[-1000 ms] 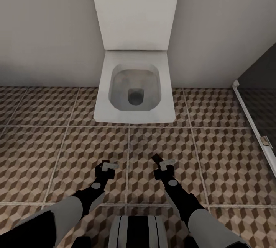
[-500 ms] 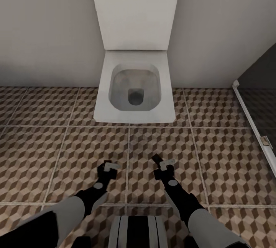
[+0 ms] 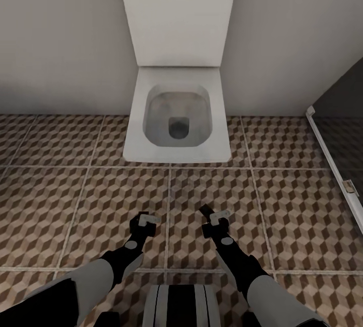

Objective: Take the four mousetraps from the cabinet in the bathroom and place them on the bathroom floor. Make sure all four end up on the same floor surface, and ensure that at least two of them are either under or directly next to the same bathroom sink.

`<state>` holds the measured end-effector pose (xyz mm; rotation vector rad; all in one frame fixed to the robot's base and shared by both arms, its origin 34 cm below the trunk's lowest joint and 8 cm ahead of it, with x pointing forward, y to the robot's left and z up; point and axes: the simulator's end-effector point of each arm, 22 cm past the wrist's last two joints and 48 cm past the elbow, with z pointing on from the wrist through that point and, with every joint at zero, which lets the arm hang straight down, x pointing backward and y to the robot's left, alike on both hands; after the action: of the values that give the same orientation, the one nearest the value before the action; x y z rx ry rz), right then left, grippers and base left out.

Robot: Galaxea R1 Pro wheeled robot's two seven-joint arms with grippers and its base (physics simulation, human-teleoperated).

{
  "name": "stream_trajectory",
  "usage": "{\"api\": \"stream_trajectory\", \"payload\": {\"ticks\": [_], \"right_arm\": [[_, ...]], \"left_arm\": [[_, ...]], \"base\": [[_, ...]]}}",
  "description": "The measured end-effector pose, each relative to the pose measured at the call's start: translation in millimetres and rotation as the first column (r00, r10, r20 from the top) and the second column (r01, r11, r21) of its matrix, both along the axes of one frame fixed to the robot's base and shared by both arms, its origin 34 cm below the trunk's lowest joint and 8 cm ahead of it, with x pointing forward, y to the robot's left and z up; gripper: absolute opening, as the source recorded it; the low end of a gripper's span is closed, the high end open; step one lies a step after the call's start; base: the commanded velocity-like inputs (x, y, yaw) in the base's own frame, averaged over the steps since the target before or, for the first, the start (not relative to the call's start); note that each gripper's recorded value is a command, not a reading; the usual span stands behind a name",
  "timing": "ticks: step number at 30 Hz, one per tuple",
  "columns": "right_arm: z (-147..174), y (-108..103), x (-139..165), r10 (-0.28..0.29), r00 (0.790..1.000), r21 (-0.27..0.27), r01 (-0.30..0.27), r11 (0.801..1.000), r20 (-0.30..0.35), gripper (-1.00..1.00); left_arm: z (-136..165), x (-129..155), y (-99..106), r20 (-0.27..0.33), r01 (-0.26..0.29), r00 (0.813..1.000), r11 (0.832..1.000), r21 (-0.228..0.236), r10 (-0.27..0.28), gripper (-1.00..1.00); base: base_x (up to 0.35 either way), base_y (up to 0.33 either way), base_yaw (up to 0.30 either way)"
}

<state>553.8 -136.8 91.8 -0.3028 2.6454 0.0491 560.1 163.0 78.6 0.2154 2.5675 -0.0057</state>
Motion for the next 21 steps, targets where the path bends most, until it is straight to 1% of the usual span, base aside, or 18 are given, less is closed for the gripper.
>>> {"api": "stream_trajectory", "payload": {"ticks": [6, 15, 21], "right_arm": [[1, 12, -2, 0.001, 1.0, 0.014, -0.001, 1.0, -0.012, -1.0], [1, 17, -5, 0.003, 1.0, 0.017, -0.002, 1.0, -0.026, -1.0], [0, 18, -7, 0.003, 0.999, 0.017, -0.003, 1.0, -0.037, -1.0]], "left_arm": [[0, 0, 0, -0.001, 0.0, 1.0, 1.0, 0.001, 0.0, -1.0], [0, 0, 1, -0.001, 0.0, 1.0, 1.0, 0.002, 0.0, -1.0], [0, 0, 1, -0.001, 0.0, 1.0, 1.0, 0.001, 0.0, -1.0]], "base": [[0.206, 0.0, 0.0], [0.302, 0.0, 0.0], [0.067, 0.0, 0.0]]}}
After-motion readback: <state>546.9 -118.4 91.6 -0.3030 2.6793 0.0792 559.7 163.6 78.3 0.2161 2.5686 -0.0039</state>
